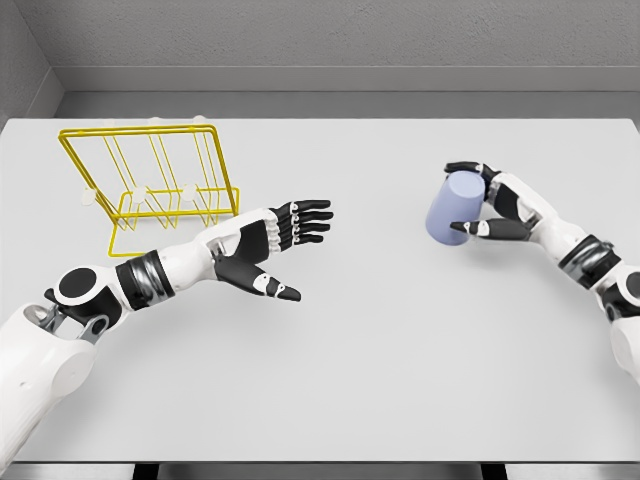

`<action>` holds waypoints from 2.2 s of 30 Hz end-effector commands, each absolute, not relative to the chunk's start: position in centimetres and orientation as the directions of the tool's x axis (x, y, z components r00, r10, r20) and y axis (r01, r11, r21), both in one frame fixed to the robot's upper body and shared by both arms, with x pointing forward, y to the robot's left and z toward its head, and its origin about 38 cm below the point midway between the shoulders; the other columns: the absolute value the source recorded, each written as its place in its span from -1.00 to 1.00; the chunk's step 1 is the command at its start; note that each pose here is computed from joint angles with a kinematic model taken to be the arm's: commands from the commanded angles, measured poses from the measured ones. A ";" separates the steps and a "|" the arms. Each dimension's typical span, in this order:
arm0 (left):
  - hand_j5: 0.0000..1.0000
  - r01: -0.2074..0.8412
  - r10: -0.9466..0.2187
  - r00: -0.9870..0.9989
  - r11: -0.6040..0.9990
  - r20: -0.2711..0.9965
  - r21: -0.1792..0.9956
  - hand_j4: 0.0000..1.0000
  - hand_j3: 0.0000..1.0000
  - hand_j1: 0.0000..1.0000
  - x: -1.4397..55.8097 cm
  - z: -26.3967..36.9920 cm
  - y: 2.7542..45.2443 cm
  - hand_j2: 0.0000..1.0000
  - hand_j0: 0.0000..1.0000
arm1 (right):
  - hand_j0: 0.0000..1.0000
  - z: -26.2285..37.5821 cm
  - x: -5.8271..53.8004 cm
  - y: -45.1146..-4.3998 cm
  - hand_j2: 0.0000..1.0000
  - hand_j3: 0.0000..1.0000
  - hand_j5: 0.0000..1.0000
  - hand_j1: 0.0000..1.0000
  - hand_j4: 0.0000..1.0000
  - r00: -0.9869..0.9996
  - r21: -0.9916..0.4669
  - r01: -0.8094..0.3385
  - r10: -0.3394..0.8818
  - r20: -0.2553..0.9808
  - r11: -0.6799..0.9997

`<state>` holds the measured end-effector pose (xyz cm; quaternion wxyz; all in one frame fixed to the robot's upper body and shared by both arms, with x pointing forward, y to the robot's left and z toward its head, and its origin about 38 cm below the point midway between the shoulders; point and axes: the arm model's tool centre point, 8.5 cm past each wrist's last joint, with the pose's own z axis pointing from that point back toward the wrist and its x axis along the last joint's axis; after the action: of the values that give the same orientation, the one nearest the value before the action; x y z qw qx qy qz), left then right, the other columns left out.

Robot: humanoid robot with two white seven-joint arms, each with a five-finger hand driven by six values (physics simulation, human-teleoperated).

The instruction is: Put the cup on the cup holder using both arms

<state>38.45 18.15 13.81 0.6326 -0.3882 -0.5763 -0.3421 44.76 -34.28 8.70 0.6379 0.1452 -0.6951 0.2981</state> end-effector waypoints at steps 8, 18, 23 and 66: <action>1.00 0.872 0.024 0.094 0.480 0.995 -0.094 1.00 1.00 1.00 38.7 14.2 18.8 1.00 1.00 | -0.10 9.2 45.3 -34.5 -0.10 -0.10 -0.10 -0.10 -0.10 -0.117 -0.236 -0.592 0.208 0.971 0.771; 1.00 0.868 0.016 0.081 0.491 0.997 -0.078 1.00 1.00 1.00 38.8 14.4 19.1 1.00 1.00 | -0.10 11.6 46.7 -34.0 -0.10 -0.10 -0.10 -0.10 -0.10 -0.174 -0.259 -0.586 0.193 0.966 0.768; 1.00 0.869 0.013 0.017 0.494 1.000 -0.022 1.00 1.00 1.00 38.8 14.6 19.0 1.00 1.00 | -0.10 12.1 46.8 -33.2 -0.10 -0.10 -0.10 -0.10 -0.10 -0.194 -0.265 -0.596 0.185 0.963 0.758; 1.00 0.830 0.017 0.002 0.558 1.000 -0.011 1.00 1.00 1.00 39.3 14.1 19.8 1.00 1.00 | -0.12 12.4 42.4 -20.6 -0.12 -0.12 -0.12 -0.12 -0.12 -0.319 -0.320 -0.820 0.086 0.944 0.475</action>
<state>39.31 19.95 14.00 0.6236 -0.3334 -0.6254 -0.3299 42.44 -20.58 12.39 0.5182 0.2656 -0.6839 0.4396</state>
